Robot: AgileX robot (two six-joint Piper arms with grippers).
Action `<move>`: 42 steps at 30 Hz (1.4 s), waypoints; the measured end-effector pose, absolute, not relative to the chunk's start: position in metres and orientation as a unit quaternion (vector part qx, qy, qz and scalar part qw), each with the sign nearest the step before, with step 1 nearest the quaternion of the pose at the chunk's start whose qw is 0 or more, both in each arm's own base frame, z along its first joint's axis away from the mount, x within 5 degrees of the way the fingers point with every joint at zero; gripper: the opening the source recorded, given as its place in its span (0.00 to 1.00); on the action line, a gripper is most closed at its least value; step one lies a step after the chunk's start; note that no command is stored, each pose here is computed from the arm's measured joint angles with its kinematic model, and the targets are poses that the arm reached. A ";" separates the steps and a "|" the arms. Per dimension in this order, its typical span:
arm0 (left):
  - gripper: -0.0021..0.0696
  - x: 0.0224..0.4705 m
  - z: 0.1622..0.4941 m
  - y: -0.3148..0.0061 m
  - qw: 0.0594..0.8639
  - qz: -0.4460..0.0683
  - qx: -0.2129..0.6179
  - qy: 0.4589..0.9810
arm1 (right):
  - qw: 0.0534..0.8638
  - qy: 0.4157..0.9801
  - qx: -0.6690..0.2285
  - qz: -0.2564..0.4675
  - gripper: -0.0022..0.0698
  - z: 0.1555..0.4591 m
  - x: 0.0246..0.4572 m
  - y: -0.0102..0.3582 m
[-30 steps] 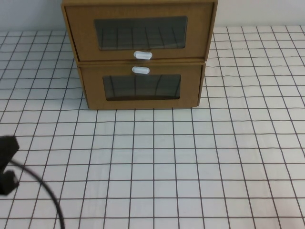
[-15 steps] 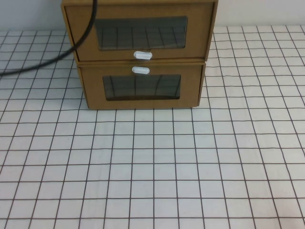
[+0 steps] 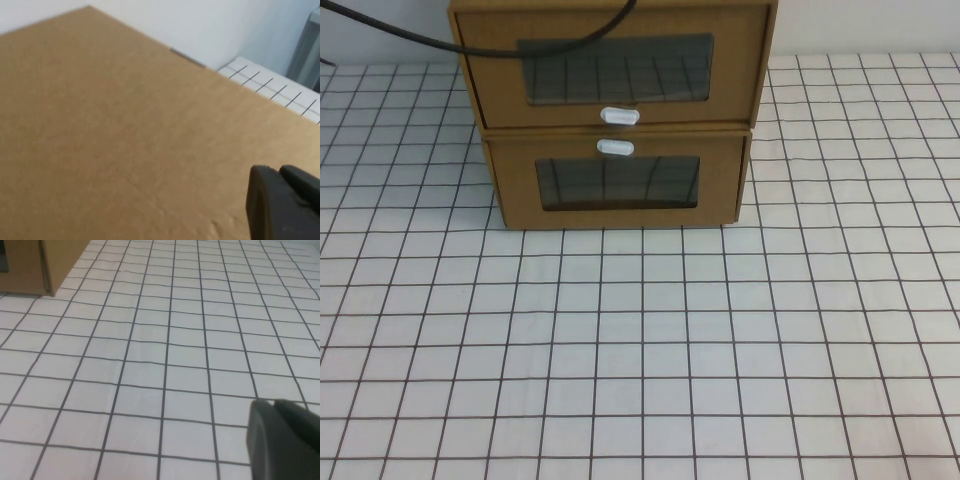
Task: Open the shoe box
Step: 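Pull the top drawer of the cardboard box fully open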
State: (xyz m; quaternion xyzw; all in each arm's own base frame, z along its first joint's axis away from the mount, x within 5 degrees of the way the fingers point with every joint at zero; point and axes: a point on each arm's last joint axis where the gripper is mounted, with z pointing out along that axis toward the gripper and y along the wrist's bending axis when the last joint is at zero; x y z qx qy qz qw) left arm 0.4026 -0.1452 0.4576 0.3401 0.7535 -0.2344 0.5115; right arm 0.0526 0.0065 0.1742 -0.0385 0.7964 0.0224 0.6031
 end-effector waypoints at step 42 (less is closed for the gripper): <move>0.03 0.445 0.396 -0.153 0.457 -0.228 0.336 0.791 | 0.543 0.775 0.101 0.305 0.01 0.253 0.062 0.033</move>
